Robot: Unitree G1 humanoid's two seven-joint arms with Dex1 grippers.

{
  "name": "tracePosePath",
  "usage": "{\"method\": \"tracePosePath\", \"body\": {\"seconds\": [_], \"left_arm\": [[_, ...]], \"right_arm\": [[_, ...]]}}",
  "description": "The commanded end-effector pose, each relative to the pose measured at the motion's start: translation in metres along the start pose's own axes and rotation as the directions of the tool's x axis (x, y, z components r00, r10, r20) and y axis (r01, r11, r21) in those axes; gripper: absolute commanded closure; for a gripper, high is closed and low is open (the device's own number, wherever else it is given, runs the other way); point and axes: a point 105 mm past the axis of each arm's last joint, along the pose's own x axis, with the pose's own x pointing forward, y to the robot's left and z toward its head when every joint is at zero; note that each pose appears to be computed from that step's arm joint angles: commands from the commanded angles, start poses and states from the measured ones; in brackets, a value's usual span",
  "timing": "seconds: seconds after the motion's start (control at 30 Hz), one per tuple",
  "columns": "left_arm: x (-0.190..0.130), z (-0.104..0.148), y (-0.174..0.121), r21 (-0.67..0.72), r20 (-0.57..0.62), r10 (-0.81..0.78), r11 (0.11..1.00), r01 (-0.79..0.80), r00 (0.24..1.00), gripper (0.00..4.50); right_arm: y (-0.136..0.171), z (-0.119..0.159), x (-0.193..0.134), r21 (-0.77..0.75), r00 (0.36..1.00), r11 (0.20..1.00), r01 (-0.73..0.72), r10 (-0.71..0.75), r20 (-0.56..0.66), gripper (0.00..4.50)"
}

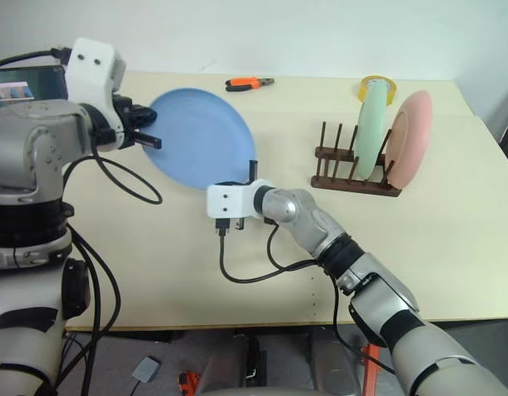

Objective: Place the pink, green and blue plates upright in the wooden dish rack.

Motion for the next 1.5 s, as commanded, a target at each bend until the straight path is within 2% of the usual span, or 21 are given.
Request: {"method": "tracePosePath", "body": {"seconds": [0.03, 0.07, 0.27, 0.37, 0.47, 0.53, 0.63, 0.8, 0.87, 0.93, 1.07, 1.23, 1.37, 1.5], "left_arm": [[-0.004, 0.014, -0.004, 0.031, 0.058, -0.028, 0.999, 0.026, 0.998, 3.99], [-0.005, 0.014, -0.005, 0.034, 0.062, -0.038, 0.999, 0.036, 0.997, 3.75], [-0.006, 0.017, -0.003, 0.026, 0.079, -0.037, 0.999, 0.035, 0.996, 1.65], [-0.012, 0.024, -0.001, 0.053, 0.138, -0.081, 0.996, 0.075, 0.987, 0.58], [-0.020, 0.032, 0.006, 0.052, 0.212, -0.111, 0.993, 0.102, 0.971, 0.58], [-0.038, 0.043, 0.017, 0.059, 0.314, -0.142, 0.990, 0.130, 0.939, 0.58], [-0.069, 0.052, 0.022, 0.181, 0.427, -0.207, 0.973, 0.141, 0.880, 0.58], [-0.116, 0.040, 0.016, 0.348, 0.503, -0.353, 0.918, 0.189, 0.789, 0.58], [-0.125, 0.031, 0.017, 0.363, 0.509, -0.378, 0.909, 0.206, 0.773, 0.58], [-0.125, 0.024, 0.022, 0.345, 0.514, -0.369, 0.915, 0.207, 0.774, 0.58], [-0.124, 0.013, 0.015, 0.341, 0.518, -0.412, 0.903, 0.260, 0.750, 0.58], [-0.107, -0.011, 0.009, 0.320, 0.450, -0.430, 0.896, 0.308, 0.783, 0.58], [-0.095, -0.023, 0.003, 0.310, 0.421, -0.444, 0.890, 0.335, 0.791, 0.58], [-0.090, -0.026, -0.003, 0.308, 0.412, -0.461, 0.882, 0.356, 0.786, 0.58]], "right_arm": [[-0.025, 0.011, -0.006, -0.017, 0.993, 0.995, 0.101, -0.100, 0.056, 4.50], [-0.026, 0.012, -0.006, -0.020, 0.993, 0.994, 0.106, -0.104, 0.060, 4.50], [-0.029, 0.012, -0.008, -0.019, 0.989, 0.992, 0.128, -0.127, 0.071, 4.50], [-0.029, 0.012, -0.007, -0.024, 0.989, 0.991, 0.131, -0.129, 0.076, 4.50], [-0.029, 0.012, -0.007, -0.025, 0.988, 0.991, 0.131, -0.129, 0.080, 4.50], [-0.028, 0.012, -0.007, -0.023, 0.989, 0.992, 0.128, -0.126, 0.080, 4.50], [-0.028, 0.010, -0.008, -0.017, 0.989, 0.992, 0.126, -0.124, 0.081, 4.50], [-0.037, 0.001, -0.017, 0.033, 0.985, 0.987, 0.156, -0.158, 0.067, 4.50], [-0.048, -0.002, -0.024, 0.089, 0.979, 0.979, 0.185, -0.191, 0.069, 4.50], [-0.063, 0.000, -0.034, 0.186, 0.965, 0.956, 0.226, -0.246, 0.093, 4.50], [-0.098, 0.015, -0.061, 0.334, 0.917, 0.898, 0.285, -0.357, 0.179, 4.50], [-0.135, 0.032, -0.096, 0.526, 0.848, 0.807, 0.268, -0.457, 0.269, 4.50], [-0.159, 0.017, -0.122, 0.698, 0.815, 0.669, 0.255, -0.537, 0.217, 4.50], [-0.173, -0.004, -0.141, 0.779, 0.801, 0.562, 0.278, -0.584, 0.135, 4.50]]}}
